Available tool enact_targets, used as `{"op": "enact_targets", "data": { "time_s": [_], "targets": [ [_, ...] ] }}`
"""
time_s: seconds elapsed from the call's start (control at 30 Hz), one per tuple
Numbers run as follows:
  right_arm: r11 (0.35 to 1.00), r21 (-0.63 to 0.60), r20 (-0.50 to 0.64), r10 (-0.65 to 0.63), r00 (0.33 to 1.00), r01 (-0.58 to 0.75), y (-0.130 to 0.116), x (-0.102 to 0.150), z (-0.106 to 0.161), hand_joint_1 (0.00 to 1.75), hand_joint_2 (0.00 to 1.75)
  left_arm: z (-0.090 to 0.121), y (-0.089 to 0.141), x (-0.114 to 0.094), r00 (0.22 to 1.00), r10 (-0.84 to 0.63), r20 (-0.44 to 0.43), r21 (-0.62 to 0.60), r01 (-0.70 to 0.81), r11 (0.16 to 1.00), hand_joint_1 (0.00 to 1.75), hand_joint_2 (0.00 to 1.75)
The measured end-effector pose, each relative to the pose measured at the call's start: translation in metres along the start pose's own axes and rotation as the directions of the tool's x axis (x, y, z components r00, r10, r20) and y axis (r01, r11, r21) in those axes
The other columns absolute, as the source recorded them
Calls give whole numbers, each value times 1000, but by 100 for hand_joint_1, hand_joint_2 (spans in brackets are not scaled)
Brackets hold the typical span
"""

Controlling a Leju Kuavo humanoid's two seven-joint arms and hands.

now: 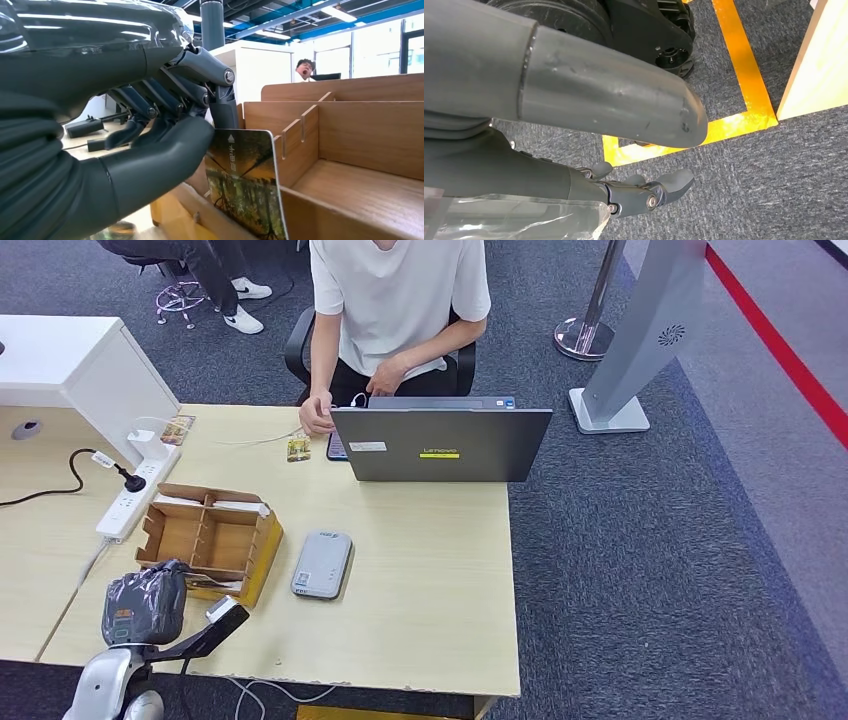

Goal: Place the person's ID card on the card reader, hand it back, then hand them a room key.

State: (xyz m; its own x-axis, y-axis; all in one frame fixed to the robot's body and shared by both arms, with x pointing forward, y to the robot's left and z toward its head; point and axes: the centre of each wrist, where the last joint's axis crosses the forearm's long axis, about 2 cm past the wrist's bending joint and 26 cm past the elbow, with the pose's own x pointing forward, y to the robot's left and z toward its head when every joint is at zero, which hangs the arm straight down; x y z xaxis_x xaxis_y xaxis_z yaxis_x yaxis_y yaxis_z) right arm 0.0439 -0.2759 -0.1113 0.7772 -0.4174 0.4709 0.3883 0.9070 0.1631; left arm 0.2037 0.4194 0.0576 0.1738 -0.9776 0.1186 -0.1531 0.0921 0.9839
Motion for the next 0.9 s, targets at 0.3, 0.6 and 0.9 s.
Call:
{"op": "enact_targets", "data": {
  "time_s": [0.3,0.6,0.9],
  "targets": [
    [1000,0,1,-1,1000,1,0,0,0,0,0,1,1,2,1000,0,11,85,-1,996,175,175],
    [1000,-3,2,-6,1000,6,0,0,0,0,0,1,8,8,999,9,52,123,-16,992,175,175],
    [1000,-11,7,-24,1000,24,0,0,0,0,0,-8,52,53,980,15,196,259,-67,963,175,175]
  ]
}}
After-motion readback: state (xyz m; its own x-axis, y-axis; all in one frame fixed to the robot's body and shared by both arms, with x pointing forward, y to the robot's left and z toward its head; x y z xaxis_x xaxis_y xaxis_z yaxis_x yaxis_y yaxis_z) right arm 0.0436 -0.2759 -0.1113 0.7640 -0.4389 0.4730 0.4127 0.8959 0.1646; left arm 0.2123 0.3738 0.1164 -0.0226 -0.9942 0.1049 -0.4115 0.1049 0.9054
